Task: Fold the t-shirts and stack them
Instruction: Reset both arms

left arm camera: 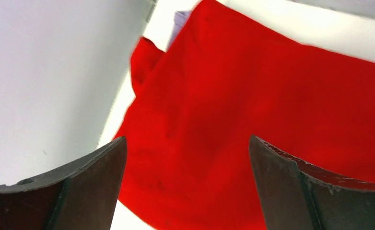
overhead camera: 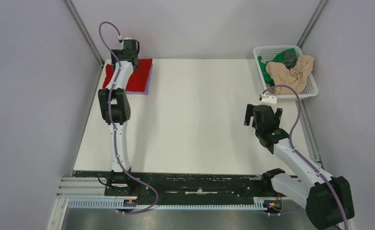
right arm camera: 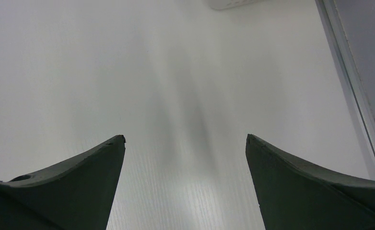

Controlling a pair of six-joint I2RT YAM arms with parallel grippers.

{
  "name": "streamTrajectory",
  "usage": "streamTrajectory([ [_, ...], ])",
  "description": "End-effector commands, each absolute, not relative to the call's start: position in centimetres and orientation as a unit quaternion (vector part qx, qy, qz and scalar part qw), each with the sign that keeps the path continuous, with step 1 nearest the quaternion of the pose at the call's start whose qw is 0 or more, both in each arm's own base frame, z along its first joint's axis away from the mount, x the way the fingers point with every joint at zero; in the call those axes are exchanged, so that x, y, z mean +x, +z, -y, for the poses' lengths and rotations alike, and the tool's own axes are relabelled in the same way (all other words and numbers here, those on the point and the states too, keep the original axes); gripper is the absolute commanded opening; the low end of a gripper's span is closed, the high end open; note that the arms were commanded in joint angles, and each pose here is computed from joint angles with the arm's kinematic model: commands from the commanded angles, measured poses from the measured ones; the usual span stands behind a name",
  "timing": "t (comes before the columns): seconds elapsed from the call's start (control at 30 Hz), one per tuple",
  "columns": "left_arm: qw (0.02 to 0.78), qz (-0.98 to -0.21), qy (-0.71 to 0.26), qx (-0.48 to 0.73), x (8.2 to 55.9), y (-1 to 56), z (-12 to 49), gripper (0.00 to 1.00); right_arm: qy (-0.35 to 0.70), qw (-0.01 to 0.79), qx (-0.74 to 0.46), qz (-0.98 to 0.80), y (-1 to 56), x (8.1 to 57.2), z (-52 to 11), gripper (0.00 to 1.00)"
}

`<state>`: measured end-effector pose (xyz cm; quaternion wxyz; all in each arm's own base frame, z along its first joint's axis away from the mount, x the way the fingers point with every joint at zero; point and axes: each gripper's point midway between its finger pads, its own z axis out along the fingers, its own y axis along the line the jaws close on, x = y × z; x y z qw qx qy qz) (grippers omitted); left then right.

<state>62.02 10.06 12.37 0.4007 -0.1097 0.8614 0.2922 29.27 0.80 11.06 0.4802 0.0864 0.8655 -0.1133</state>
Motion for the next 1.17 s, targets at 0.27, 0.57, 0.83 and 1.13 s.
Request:
streamTrajectory([
  [0.27,0.478,-0.861,0.022,-0.174,53.8,21.4,0.2,1.00,-0.080,0.521,0.092,-0.845,14.1,30.0,-1.6,0.98],
  [0.57,0.477,-0.864,-0.098,-0.129,37.7,18.7,12.0,1.00,-0.045,0.543,0.107,-0.832,13.9,28.1,-1.7,0.98],
  [0.83,0.411,-0.898,-0.128,-0.096,27.4,11.1,14.6,1.00,-0.018,0.533,0.108,-0.839,10.1,26.1,-2.0,0.98],
  [1.13,0.438,-0.886,-0.094,-0.118,26.5,12.2,12.0,1.00,-0.023,0.538,0.118,-0.834,8.3,25.0,-1.4,0.98],
])
